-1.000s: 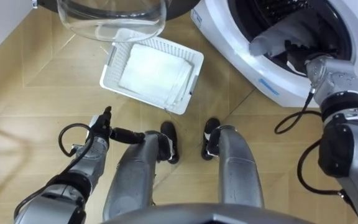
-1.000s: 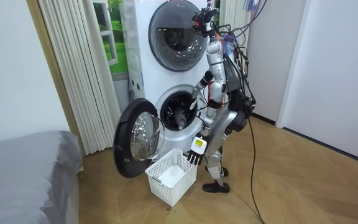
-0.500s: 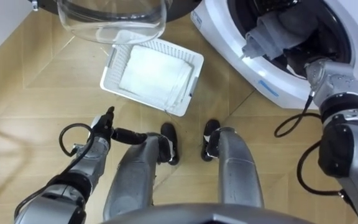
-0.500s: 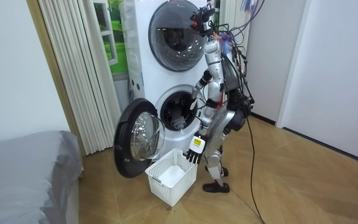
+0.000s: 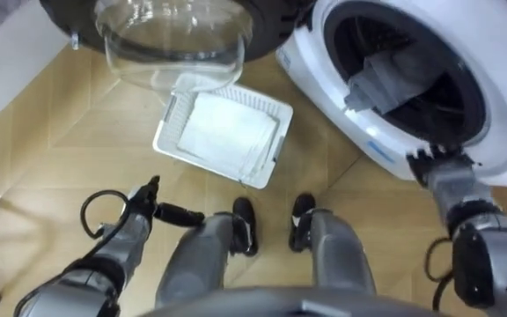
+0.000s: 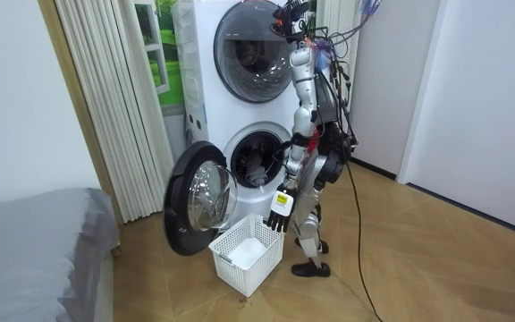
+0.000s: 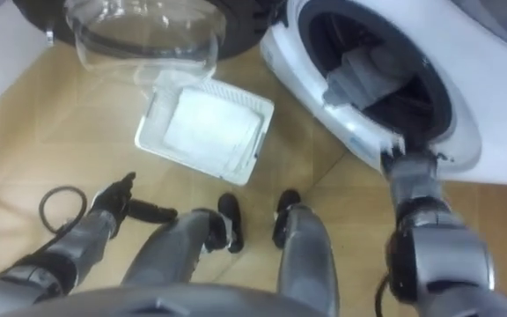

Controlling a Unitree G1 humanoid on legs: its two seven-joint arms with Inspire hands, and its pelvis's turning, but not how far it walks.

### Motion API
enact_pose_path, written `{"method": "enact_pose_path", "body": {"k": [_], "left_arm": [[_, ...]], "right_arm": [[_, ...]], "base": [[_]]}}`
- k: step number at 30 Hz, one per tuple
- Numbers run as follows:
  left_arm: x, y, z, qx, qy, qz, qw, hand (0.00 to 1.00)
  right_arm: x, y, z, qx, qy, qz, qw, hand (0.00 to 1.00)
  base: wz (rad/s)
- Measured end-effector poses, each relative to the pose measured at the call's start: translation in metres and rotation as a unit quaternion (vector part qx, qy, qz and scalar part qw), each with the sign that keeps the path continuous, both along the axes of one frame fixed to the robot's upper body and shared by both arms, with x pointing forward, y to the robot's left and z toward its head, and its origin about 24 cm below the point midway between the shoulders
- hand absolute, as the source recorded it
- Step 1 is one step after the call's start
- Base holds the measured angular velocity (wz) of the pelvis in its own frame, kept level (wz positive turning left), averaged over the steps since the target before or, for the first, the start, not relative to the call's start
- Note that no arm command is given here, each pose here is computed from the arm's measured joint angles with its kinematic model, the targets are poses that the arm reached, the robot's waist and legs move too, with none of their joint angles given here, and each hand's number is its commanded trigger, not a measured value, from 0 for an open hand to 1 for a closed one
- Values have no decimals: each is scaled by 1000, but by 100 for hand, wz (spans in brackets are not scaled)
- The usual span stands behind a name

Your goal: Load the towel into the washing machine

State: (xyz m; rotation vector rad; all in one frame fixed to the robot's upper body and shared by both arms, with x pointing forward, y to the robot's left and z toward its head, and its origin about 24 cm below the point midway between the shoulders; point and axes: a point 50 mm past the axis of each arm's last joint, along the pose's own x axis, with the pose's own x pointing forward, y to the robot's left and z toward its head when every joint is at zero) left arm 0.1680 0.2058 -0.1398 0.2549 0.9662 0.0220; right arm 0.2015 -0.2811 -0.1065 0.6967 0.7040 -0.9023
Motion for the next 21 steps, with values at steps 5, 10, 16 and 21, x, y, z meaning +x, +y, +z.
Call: {"method": "enact_pose_path", "body": {"k": [5, 10, 16, 21], "left_arm": [[-8, 5, -3, 17, 6, 8, 1000, 0], [-29, 7, -10, 18, 34, 9, 999, 0], [-67, 17, -20, 24, 77, 37, 996, 0], [-77, 18, -21, 29, 84, 34, 995, 0]], "right_arm": [[-54, 14, -30, -141, 176, 283, 932, 0], [-79, 35, -45, -147, 224, 427, 864, 0], [-103, 42, -54, -130, 251, 510, 812, 0], [-115, 45, -57, -115, 254, 532, 799, 0]], "base": [[-2], [-1], [1], [12]]}}
